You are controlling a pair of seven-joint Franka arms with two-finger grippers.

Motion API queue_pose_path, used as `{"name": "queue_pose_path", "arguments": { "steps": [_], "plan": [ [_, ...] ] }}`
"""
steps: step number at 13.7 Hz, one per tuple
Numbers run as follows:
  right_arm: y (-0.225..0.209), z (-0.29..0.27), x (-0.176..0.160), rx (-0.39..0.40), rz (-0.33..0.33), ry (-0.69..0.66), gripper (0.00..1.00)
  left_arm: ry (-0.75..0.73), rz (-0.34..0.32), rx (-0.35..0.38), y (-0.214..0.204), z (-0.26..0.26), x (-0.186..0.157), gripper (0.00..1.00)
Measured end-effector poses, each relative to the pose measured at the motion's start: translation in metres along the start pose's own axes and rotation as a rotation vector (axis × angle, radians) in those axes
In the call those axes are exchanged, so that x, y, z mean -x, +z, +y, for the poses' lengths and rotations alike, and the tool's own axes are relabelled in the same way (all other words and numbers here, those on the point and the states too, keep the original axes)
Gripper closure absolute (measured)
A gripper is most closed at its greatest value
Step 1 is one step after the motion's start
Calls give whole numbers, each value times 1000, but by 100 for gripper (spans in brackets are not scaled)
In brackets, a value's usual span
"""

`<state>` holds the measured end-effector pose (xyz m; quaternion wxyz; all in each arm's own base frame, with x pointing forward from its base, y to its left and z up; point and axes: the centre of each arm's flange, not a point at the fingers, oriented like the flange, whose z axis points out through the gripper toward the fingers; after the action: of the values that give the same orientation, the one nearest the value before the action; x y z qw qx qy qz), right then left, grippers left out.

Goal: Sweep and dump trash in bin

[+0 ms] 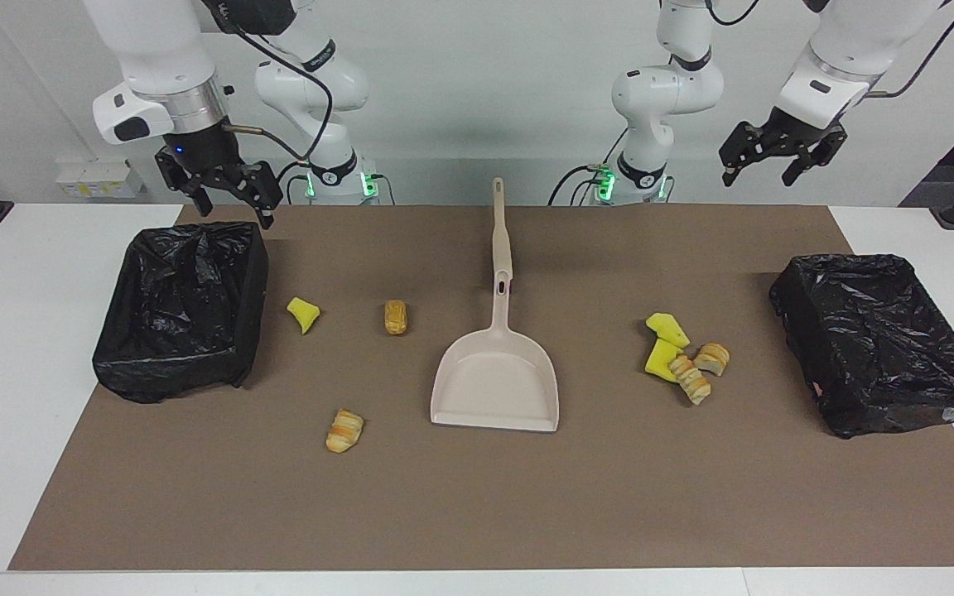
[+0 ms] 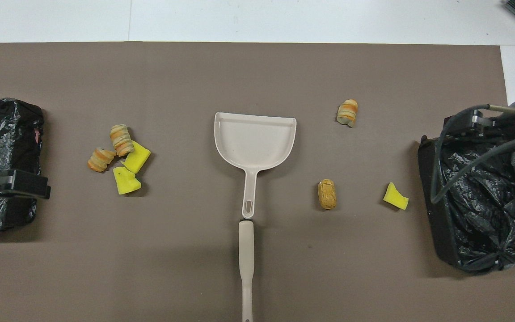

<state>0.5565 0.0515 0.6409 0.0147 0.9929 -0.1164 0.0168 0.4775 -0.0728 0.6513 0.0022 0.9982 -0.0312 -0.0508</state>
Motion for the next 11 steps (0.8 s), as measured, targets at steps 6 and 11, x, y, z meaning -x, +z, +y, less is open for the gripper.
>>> {"name": "queue_pose_path", "arguments": {
  "steps": [6,11],
  "plan": [
    [16,-116,38,-15,6,-5,0,52,-18,18,43,37,63,0],
    [79,-215,58,-15,-24,38,0,58,-37,15,78,42,112,0]
  ]
}}
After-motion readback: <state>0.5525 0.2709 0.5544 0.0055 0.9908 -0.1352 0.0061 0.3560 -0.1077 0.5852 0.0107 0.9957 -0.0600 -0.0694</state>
